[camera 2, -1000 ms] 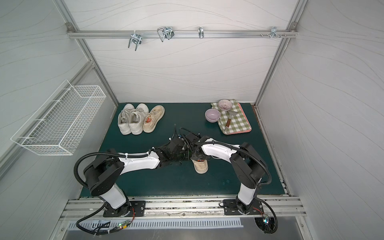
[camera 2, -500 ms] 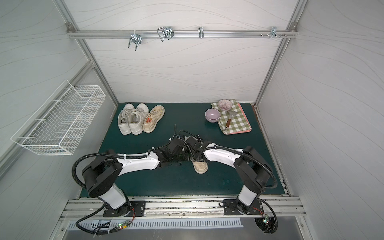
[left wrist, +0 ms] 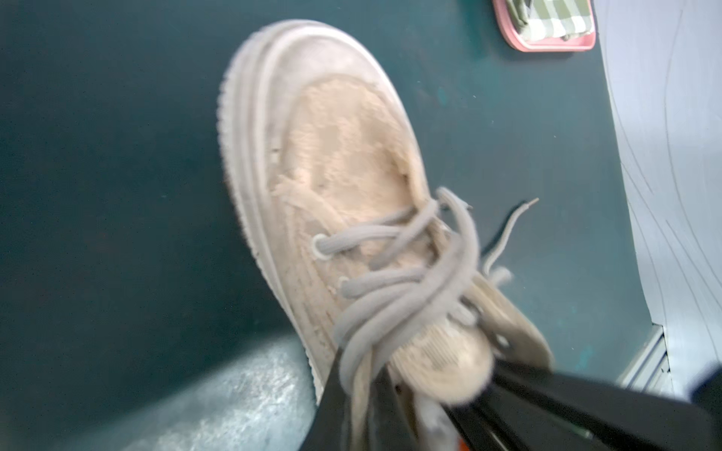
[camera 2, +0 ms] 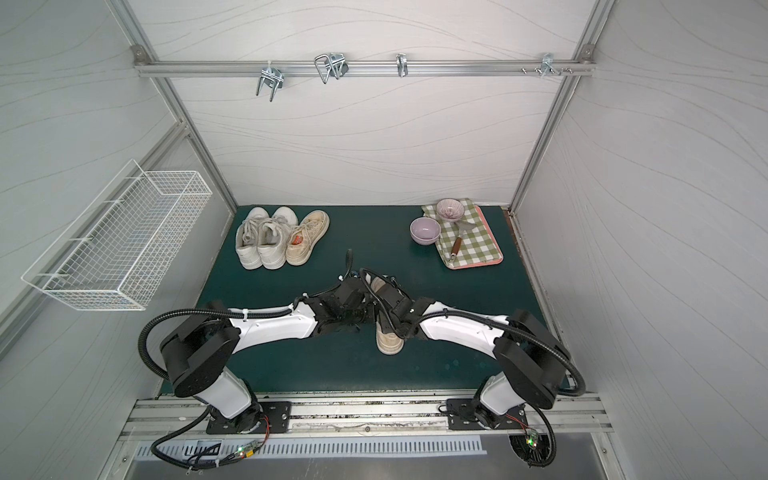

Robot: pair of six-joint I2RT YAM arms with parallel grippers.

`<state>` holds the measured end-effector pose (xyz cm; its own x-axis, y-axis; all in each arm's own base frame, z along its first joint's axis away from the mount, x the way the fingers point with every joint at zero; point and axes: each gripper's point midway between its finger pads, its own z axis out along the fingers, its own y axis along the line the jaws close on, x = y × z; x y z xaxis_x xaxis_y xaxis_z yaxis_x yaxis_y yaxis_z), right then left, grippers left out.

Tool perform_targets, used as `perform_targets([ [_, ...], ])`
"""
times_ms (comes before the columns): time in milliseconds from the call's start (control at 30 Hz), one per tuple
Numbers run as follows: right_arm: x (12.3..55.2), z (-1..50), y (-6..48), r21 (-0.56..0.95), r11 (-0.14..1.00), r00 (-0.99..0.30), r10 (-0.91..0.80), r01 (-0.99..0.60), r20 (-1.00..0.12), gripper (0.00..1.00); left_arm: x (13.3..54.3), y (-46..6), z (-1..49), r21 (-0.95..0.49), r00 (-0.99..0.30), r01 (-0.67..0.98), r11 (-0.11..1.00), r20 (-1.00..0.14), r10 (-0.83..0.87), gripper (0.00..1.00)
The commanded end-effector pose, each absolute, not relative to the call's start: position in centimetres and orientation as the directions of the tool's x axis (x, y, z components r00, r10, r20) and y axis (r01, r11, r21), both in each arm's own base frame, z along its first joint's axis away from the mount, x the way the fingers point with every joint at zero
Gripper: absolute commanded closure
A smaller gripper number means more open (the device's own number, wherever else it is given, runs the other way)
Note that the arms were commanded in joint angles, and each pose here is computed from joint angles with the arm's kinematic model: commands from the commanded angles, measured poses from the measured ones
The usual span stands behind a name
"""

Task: Remove the insole from the shoe

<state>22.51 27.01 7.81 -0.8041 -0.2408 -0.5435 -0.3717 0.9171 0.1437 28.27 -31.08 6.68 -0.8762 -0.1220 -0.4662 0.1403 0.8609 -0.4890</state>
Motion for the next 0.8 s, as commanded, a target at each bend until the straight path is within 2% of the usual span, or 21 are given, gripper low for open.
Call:
perform_targets([
  [0, 21.4, 11.0, 29.5, 0.261, 0.836, -0.749, -0.241, -0.483, -0.617, 1.00, 30.6, -29.2, 6.5, -0.449, -0.847, 0.056, 0.892, -0.494, -0.195, 1.00],
  [467, 18.2, 16.5, 30.3, 0.419, 0.632, -0.637, -0.156, -0.652, -0.755, 1.00, 31.3, -26.8, 4.3, -0.382, -0.859, -0.024, 0.924, -0.465, -0.215, 1.00],
  [767, 18.1, 17.1, 29.5, 0.452, 0.633, -0.650, -0.109, -0.629, -0.752, 1.00, 31.5, -26.2, 4.4, -0.369, -0.855, -0.030, 0.929, -0.472, -0.215, 1.00],
])
